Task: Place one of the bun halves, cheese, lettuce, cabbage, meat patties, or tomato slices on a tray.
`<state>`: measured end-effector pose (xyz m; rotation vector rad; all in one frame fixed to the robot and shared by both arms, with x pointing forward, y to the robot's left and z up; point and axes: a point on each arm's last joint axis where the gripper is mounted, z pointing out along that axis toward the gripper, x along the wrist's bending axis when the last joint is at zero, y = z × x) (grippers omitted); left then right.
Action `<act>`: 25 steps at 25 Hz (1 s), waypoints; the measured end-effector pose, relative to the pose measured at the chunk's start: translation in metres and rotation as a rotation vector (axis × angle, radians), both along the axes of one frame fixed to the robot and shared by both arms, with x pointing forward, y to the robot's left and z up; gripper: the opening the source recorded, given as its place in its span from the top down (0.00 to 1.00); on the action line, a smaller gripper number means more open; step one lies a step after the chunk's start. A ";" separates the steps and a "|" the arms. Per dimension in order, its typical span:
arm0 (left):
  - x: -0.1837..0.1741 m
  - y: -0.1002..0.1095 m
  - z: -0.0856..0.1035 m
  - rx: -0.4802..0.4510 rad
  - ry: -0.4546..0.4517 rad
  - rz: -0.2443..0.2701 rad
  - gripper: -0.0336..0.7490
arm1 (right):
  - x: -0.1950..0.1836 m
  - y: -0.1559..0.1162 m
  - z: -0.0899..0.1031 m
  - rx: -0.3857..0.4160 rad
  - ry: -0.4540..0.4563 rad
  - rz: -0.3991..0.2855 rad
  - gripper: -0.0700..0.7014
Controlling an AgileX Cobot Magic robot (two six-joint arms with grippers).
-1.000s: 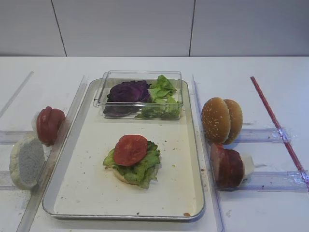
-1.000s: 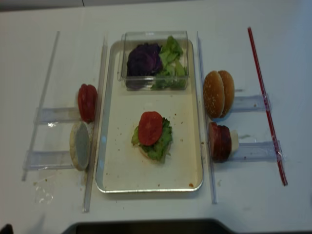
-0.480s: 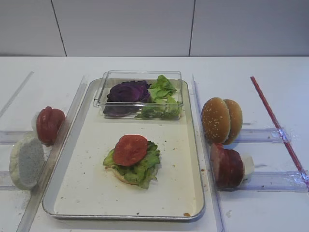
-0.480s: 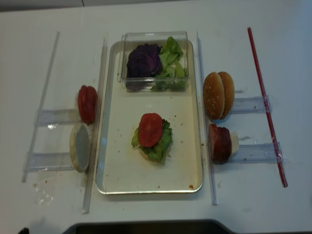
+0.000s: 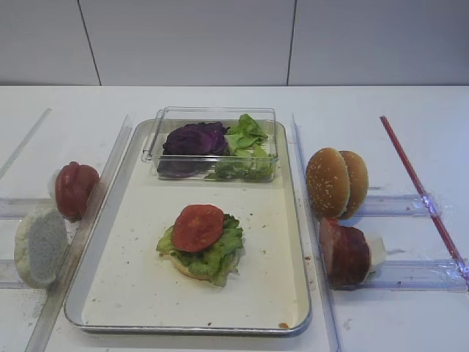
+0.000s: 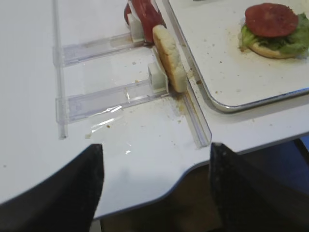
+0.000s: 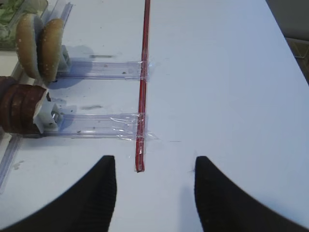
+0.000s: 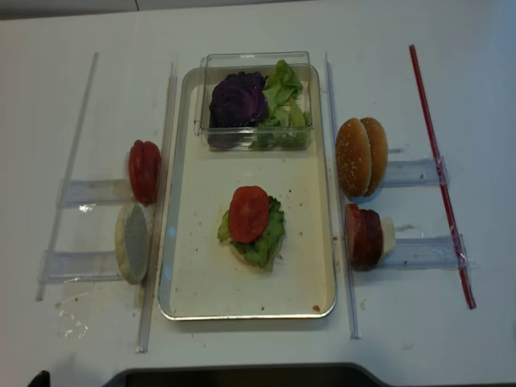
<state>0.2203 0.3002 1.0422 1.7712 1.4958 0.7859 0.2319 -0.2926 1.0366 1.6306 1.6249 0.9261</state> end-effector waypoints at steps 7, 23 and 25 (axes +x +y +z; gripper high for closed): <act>0.006 -0.001 -0.004 -0.004 -0.028 0.002 0.41 | 0.000 0.000 0.000 0.002 0.000 -0.001 0.40; 0.007 0.005 -0.004 -0.030 -0.029 0.090 0.34 | 0.000 0.000 0.000 0.002 0.000 -0.001 0.40; 0.007 0.005 -0.004 -0.033 -0.029 0.094 0.32 | 0.000 0.000 0.000 0.002 0.000 -0.001 0.40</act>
